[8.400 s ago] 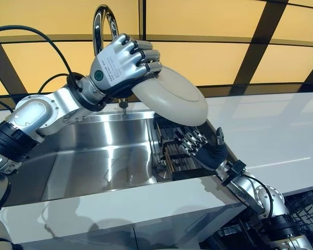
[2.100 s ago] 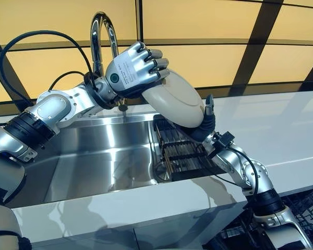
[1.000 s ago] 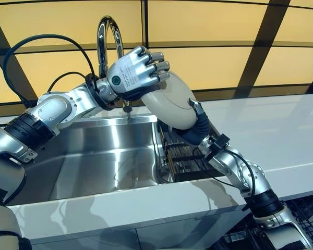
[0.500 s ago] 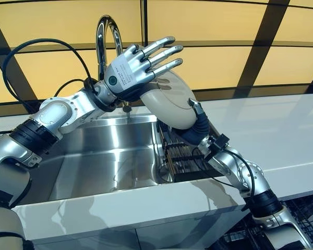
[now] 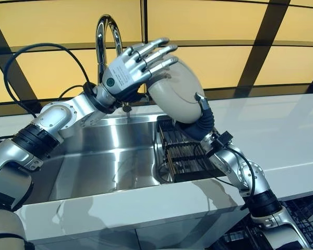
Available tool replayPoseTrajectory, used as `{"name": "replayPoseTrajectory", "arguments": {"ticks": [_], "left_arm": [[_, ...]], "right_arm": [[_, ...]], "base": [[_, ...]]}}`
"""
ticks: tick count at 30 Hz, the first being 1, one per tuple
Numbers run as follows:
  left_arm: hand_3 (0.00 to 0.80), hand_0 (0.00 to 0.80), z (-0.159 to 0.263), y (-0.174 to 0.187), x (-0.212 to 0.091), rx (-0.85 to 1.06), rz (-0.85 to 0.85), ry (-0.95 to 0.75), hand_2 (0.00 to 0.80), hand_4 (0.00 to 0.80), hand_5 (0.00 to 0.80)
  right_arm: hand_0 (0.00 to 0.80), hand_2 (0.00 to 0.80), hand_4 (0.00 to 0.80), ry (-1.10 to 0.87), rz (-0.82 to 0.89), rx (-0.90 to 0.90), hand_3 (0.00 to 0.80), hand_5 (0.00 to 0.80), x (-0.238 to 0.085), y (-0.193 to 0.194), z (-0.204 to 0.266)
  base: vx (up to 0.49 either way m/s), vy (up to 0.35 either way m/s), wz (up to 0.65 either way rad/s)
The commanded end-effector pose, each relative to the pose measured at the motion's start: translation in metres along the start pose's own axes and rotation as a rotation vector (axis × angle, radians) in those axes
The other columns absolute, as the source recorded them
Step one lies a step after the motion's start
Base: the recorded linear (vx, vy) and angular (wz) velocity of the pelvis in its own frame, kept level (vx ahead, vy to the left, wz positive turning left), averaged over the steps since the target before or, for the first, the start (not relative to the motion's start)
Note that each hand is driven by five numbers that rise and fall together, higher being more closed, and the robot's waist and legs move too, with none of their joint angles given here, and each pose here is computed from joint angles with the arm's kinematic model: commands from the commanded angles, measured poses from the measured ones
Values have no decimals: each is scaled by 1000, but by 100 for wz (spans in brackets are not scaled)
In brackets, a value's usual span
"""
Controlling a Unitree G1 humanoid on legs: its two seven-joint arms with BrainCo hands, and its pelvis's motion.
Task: Take plates into dishwasher
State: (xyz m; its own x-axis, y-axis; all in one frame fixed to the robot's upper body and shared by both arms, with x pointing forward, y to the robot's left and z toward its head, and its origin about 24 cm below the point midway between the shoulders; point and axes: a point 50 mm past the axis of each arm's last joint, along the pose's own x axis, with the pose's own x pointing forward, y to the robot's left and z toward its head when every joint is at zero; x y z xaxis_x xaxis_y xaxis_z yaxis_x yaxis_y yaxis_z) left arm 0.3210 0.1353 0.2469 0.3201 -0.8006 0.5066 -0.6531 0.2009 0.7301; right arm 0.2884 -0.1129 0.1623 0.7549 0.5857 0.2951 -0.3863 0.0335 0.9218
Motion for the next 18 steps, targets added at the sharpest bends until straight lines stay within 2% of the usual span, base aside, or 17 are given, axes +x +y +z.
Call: {"name": "replayPoseTrajectory", "arguments": {"ticks": [1,14,18], "left_arm": [[0,0,-24,5,-8,54,-36,69,0,0,0],[0,0,-26,-15,-55,22,-148,155,0,0,0],[0,0,-32,-17,-73,2,-138,255,0,0,0]], "right_arm": [[800,800,800,-100,314,-122,800,800,12,75,28],[800,800,800,-182,286,-166,800,800,5,74,42],[800,800,800,-300,224,-253,800,800,-1,70,58]], "base": [[0,0,0],[0,0,0],[0,0,0]]}}
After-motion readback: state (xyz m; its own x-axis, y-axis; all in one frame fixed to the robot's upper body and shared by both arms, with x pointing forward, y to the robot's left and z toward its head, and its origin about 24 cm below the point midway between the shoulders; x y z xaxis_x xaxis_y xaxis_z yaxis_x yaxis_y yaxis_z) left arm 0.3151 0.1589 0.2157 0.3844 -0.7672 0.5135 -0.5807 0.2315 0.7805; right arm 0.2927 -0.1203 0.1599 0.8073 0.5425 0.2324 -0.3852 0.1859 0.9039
